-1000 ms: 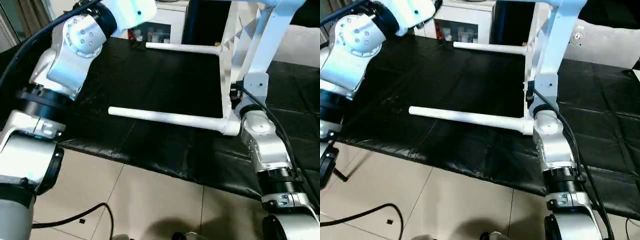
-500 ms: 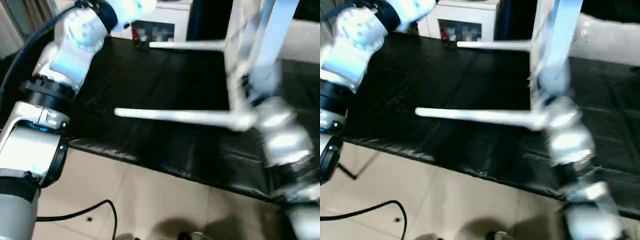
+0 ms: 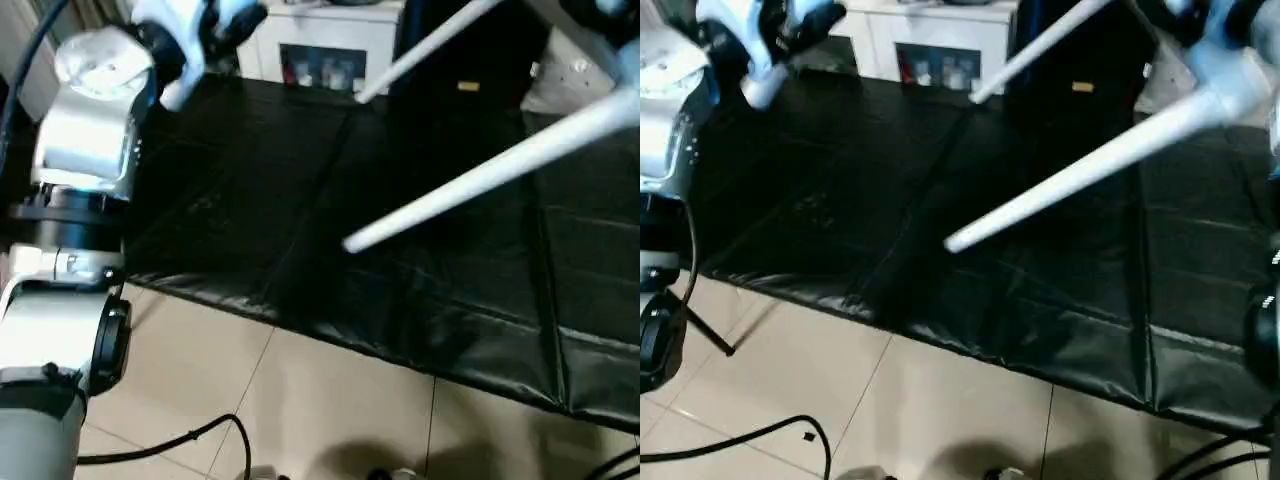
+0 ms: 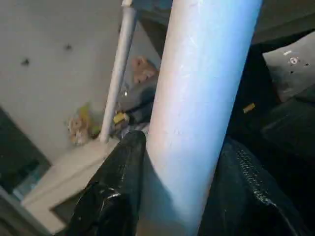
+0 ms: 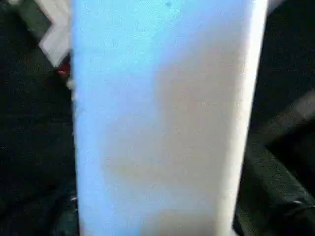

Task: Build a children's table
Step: Flip table

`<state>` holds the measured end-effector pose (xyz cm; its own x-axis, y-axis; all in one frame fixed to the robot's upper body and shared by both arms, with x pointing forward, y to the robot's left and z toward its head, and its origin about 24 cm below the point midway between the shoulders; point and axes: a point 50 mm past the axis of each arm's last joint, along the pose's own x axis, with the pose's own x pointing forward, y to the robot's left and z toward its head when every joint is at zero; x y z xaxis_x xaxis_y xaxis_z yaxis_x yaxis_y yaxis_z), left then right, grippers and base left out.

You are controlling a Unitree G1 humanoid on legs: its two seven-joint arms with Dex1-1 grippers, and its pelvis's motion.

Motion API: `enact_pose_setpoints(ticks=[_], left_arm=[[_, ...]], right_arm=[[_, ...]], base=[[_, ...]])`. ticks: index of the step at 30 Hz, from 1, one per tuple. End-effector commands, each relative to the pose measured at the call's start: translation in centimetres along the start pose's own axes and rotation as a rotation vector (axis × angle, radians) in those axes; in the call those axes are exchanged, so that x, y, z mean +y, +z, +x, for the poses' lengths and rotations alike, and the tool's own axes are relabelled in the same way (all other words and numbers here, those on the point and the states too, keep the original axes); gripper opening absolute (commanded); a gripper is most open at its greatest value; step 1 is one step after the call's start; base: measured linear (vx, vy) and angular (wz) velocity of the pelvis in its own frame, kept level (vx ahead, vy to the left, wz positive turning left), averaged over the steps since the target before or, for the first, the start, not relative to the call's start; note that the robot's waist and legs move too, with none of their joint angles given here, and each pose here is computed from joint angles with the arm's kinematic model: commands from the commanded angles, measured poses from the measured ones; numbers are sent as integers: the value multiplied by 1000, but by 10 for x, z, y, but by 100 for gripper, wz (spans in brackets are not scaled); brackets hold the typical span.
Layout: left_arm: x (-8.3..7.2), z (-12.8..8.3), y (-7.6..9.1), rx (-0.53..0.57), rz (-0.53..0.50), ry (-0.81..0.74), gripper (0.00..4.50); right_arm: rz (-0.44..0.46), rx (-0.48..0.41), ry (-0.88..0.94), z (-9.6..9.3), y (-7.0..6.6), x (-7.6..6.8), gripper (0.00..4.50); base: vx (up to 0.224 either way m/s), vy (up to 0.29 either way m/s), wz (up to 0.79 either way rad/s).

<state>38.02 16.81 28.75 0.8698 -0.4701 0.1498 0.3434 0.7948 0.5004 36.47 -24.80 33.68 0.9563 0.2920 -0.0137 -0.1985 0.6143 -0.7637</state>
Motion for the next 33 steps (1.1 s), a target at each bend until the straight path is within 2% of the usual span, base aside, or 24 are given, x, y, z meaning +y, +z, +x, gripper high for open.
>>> enact_pose_setpoints(ticks=[1,2,5,6,9,11,13,14,15,17,18,20,21,22,23,24,27,28,29,30,31,32,33], left_arm=[[-11,3,-19,82,-99,-11,180],[-11,3,-19,84,-115,-8,179],[-11,2,-19,101,-147,-1,179],[-11,2,-20,113,-156,-1,179],[-12,1,-22,125,-168,6,179],[-12,0,-22,120,-162,9,179],[-12,0,-23,113,-147,4,179],[-12,-1,-23,115,-134,4,178],[-12,-2,-24,110,-112,-6,177],[-13,-3,-24,107,-103,-10,174],[-12,-4,-23,104,-78,-13,173],[-11,-6,-22,102,-68,-15,172],[-11,-6,-22,102,-68,-15,172],[-11,-7,-22,105,-53,-19,170],[-10,-8,-23,109,-45,-18,170],[-10,-8,-23,109,-42,-17,168],[-9,-11,-24,109,-38,-15,166],[-9,-11,-24,109,-38,-15,166],[-9,-12,-24,110,-30,-19,165],[-9,-14,-25,110,-12,-29,165],[-9,-14,-25,110,-11,-30,165],[-10,-14,-26,110,-10,-33,164],[-10,-15,-26,110,-12,-35,164]], right_arm=[[-72,-91,159,12,15,20,335],[-85,-128,149,13,19,20,359],[-142,-230,119,16,29,19,368],[-170,-254,115,16,32,19,385],[-84,-424,123,11,46,17,407],[9,-554,125,5,55,13,413],[69,-627,99,0,60,8,444],[127,-674,59,-4,61,2,449],[249,-761,-32,-14,59,-10,450],[300,-789,-66,-18,56,-14,450],[393,-773,-165,-26,36,-21,450],[474,-734,-248,-35,11,-24,450],[476,-731,-250,-35,10,-24,450],[533,-679,-261,-42,-14,-16,450],[558,-656,-249,-46,-24,-10,450],[563,-650,-238,-47,-27,-8,450],[696,-595,-107,-67,-68,33,450],[696,-595,-107,-67,-68,33,450],[726,-556,-89,-70,-77,42,450],[800,-436,-58,-74,-105,70,450],[808,-428,-55,-75,-108,72,450],[856,-372,-58,-76,-120,86,450],[882,-337,-77,-75,-128,93,450]], base=[[0,0,0],[0,0,0],[0,0,0],[0,0,0],[0,0,0],[0,0,0],[0,0,0],[0,0,0],[0,0,0],[0,0,0],[0,0,0],[0,0,0],[0,0,0],[0,0,0],[0,0,0],[0,0,0],[0,0,0],[0,0,0],[0,0,0],[0,0,0],[0,0,0],[0,0,0],[0,0,0]])
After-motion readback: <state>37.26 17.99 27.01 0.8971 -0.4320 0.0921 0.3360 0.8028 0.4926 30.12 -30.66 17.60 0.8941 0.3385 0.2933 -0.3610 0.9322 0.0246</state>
